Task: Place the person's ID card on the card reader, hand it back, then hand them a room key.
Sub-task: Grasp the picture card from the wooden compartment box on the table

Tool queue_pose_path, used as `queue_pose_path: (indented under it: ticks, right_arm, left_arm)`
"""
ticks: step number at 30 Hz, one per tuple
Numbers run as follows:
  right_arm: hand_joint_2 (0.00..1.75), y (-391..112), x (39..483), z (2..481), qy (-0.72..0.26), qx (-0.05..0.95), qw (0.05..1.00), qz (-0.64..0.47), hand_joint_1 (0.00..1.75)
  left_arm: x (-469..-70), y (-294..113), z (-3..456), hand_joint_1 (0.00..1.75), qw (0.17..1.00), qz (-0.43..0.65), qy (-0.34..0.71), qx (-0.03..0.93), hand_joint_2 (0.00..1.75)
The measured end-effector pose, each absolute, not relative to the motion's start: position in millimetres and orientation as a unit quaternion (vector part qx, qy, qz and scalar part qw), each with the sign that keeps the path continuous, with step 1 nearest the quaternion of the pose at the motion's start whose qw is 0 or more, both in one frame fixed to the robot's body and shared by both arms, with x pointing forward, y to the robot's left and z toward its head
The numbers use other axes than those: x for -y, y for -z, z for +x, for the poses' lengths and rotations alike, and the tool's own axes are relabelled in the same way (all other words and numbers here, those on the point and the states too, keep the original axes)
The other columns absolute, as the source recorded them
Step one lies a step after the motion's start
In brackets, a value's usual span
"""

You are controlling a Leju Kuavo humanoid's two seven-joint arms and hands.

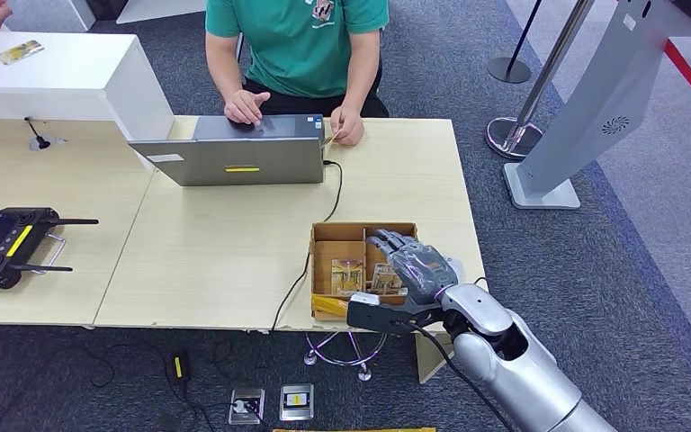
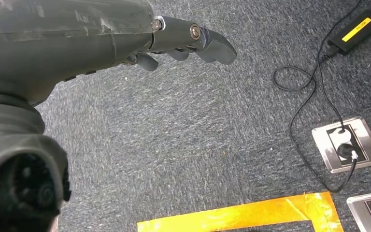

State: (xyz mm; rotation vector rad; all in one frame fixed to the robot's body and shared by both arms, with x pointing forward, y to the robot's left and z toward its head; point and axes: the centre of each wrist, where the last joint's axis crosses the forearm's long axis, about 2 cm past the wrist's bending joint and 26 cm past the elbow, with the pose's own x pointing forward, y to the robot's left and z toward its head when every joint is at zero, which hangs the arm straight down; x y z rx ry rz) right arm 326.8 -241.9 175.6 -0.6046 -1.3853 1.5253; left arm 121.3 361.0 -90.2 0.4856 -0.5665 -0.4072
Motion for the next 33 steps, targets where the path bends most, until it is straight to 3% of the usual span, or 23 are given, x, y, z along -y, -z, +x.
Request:
queue_pose_path:
  ticks: [24, 25, 29, 31, 33]
  right_arm:
    - [1.75, -173, 241, 334, -0.627, 0.562, 0.482, -0.241, 0.02]
    - [1.75, -174, 240, 335, -0.627, 0.564, 0.481, -0.24, 0.05]
    - [1.75, -175, 238, 338, -0.627, 0.569, 0.478, -0.236, 0.47]
    - [1.75, -175, 236, 338, -0.627, 0.569, 0.478, -0.233, 0.57]
    - [1.75, -174, 235, 338, -0.627, 0.569, 0.479, -0.231, 0.56]
  left_arm:
    - [-362, 90, 121, 0.0, 0.912, 0.24, 0.191, 0.274, 0.0]
    - [-362, 90, 121, 0.0, 0.912, 0.24, 0.19, 0.274, 0.0]
    - [-362, 90, 121, 0.0, 0.912, 0.242, 0.187, 0.274, 0.0]
    - [-362, 90, 121, 0.0, 0.912, 0.243, 0.186, 0.274, 0.0]
    - [-362, 90, 121, 0.0, 0.912, 0.242, 0.185, 0.274, 0.0]
